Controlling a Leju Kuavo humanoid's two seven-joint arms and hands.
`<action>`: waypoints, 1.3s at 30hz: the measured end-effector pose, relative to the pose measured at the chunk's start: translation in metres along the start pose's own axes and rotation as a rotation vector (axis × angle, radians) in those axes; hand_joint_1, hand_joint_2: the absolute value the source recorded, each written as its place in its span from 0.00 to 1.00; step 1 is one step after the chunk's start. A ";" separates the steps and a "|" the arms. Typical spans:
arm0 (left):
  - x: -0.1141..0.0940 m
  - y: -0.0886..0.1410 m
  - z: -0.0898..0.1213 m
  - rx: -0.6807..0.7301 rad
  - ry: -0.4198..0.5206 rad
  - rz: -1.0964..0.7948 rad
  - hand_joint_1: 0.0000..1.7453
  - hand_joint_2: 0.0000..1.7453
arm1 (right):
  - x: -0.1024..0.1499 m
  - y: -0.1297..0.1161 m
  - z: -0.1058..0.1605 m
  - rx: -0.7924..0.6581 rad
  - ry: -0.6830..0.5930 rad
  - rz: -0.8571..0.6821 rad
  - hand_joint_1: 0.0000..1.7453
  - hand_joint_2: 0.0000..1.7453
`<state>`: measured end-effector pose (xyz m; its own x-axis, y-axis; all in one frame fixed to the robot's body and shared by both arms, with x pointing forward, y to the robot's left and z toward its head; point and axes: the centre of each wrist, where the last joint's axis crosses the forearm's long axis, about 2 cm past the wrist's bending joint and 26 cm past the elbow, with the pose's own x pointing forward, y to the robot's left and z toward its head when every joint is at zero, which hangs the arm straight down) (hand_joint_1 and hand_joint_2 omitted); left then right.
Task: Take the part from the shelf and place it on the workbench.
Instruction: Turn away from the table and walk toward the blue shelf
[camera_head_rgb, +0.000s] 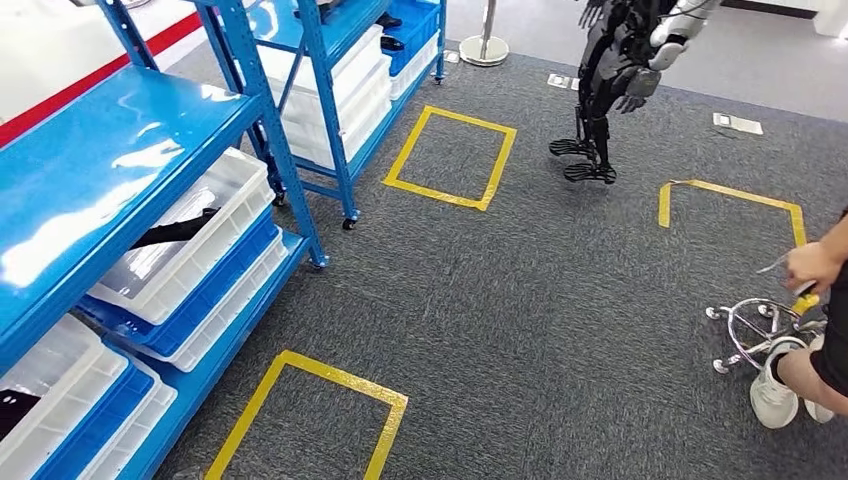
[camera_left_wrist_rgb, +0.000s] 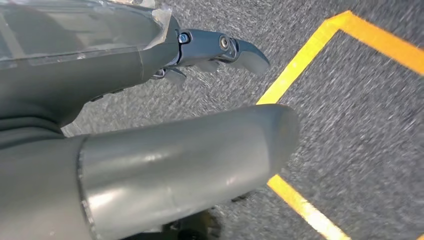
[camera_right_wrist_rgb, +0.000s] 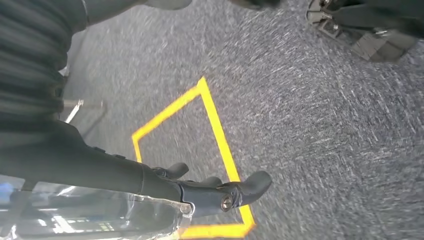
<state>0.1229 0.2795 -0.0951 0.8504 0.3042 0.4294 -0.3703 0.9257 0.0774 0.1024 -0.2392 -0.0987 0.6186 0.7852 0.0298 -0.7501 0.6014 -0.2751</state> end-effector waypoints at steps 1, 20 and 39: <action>0.000 0.000 0.000 0.000 0.000 -0.001 0.00 0.00 | -0.001 0.001 0.000 0.002 0.003 0.001 0.00 1.00; -0.001 -0.002 0.001 0.032 -0.008 -0.014 0.00 0.00 | -0.004 0.009 0.001 0.005 -0.010 -0.009 0.00 0.00; 0.000 -0.002 0.001 0.050 -0.010 0.005 0.00 0.00 | -0.001 0.011 0.002 0.011 -0.021 0.009 0.00 0.00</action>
<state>0.1231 0.2771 -0.0946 0.8448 0.3066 0.4385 -0.3932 0.9115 0.1203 0.0930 -0.2330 -0.1000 0.6070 0.7932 0.0475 -0.7580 0.5959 -0.2653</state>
